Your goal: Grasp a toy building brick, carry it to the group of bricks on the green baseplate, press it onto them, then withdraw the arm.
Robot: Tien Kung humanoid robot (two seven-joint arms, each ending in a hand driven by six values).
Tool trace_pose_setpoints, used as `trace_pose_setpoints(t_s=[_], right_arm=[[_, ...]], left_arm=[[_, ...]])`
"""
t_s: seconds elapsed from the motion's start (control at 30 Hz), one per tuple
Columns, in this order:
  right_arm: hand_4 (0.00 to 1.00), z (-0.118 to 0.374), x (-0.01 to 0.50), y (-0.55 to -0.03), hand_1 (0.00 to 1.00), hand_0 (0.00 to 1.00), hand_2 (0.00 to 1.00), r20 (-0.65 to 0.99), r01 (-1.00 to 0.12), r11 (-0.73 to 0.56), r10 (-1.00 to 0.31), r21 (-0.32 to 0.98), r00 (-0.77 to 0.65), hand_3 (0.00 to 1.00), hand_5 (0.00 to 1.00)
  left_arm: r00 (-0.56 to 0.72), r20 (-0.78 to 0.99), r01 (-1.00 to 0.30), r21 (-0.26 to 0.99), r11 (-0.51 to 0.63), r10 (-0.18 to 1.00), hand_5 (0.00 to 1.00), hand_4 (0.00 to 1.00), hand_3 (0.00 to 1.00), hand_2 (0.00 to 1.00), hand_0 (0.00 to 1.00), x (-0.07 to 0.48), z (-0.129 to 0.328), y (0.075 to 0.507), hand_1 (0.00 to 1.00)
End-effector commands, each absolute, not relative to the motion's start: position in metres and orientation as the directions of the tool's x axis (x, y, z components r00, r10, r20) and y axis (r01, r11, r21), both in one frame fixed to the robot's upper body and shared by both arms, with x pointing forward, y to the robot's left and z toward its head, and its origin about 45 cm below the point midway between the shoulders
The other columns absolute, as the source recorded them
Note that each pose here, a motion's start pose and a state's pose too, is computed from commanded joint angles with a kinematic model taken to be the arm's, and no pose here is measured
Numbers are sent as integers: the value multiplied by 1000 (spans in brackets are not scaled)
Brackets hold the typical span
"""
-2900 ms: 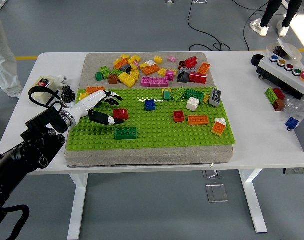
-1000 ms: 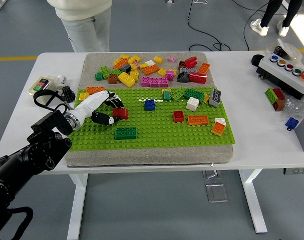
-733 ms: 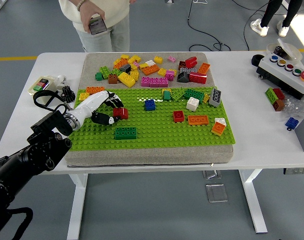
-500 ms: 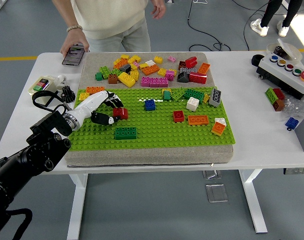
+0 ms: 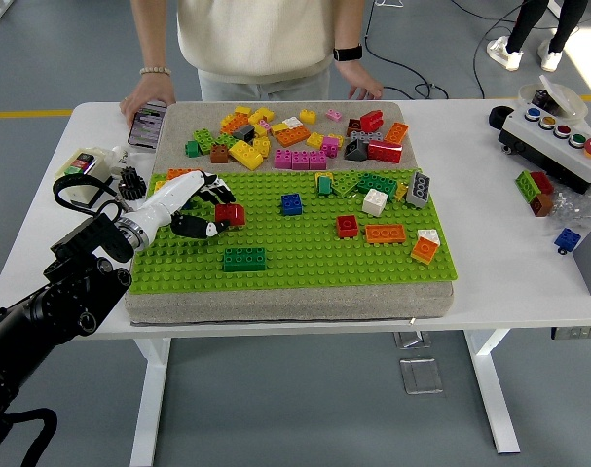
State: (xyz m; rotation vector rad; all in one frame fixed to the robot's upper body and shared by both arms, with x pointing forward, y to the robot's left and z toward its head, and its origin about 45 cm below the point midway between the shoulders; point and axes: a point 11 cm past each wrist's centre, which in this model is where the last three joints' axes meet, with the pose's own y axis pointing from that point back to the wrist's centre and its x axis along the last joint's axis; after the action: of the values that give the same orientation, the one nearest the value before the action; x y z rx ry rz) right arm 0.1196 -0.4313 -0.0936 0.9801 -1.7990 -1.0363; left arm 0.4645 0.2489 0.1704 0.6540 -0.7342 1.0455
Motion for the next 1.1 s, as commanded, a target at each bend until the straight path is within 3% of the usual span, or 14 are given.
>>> trace_pose_setpoints(t_s=[1.1], right_arm=[[908,-92,120,-436,674,755,721,267,-226,366,-888,903,-374,637,505]], left_arm=[[296,790,-914,70,400,537,2,751,550,581,590,454,192,242,573]])
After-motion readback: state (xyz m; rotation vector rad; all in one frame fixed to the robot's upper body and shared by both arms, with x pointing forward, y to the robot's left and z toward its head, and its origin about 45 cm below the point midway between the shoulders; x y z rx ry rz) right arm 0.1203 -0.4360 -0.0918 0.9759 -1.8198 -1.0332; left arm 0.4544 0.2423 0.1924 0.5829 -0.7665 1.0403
